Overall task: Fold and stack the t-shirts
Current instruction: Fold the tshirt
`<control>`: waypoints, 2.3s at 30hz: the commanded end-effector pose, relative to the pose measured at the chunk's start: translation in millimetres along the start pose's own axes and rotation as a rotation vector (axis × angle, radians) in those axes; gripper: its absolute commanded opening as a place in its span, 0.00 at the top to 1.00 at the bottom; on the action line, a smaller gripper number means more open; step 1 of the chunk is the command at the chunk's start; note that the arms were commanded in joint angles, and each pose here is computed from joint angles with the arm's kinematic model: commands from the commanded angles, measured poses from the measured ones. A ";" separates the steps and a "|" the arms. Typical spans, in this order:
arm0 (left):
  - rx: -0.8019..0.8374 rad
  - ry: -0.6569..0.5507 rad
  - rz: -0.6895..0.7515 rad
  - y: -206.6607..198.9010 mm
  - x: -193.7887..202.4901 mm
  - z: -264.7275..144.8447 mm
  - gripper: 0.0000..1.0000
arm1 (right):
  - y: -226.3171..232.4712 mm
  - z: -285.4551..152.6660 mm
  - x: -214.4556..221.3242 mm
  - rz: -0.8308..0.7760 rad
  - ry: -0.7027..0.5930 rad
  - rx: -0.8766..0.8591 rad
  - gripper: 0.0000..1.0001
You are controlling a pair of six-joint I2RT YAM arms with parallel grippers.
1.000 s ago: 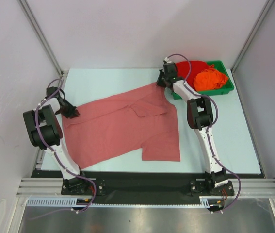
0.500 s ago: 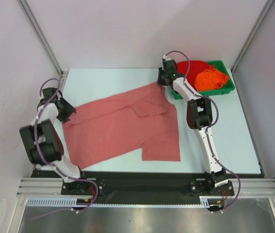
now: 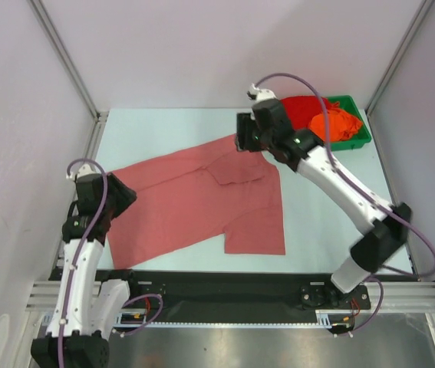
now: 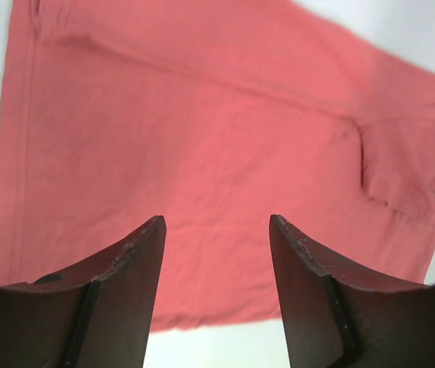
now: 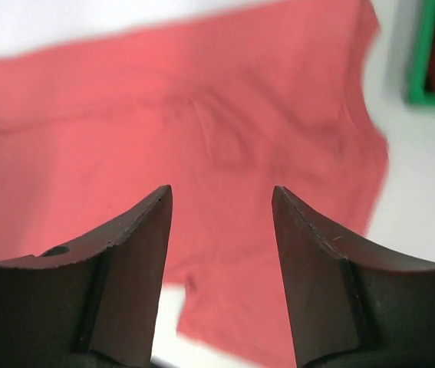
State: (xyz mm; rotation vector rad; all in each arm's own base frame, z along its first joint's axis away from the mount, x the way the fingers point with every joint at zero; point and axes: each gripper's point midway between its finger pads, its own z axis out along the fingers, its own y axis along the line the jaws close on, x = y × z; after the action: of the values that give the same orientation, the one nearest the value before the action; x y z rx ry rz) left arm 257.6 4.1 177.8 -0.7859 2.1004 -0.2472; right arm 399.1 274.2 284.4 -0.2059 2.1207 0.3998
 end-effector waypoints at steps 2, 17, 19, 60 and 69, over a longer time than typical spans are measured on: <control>-0.012 0.042 -0.035 8.4 24.1 -16.3 0.40 | -58.1 -57.4 93.9 0.062 0.206 0.198 0.40; 0.070 0.151 0.063 -30.2 59.5 -14.5 0.42 | -92.6 -161.7 307.7 0.369 0.513 0.226 0.44; 0.067 0.158 0.069 -29.1 61.7 -14.1 0.42 | -88.8 -156.7 323.3 0.370 0.549 0.215 0.45; -0.548 0.334 -0.022 60.4 98.6 -33.3 0.39 | -79.8 -101.1 345.9 0.221 0.522 0.194 1.00; -0.756 0.381 -0.371 113.0 136.3 -38.9 0.53 | -51.5 -107.9 297.8 0.131 0.449 0.012 1.00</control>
State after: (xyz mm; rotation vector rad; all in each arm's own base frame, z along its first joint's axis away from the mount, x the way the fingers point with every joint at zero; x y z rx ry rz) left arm 142.5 2.4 82.9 -1.4634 2.4497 0.2289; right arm 159.8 178.7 55.5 -0.0624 2.6502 0.3733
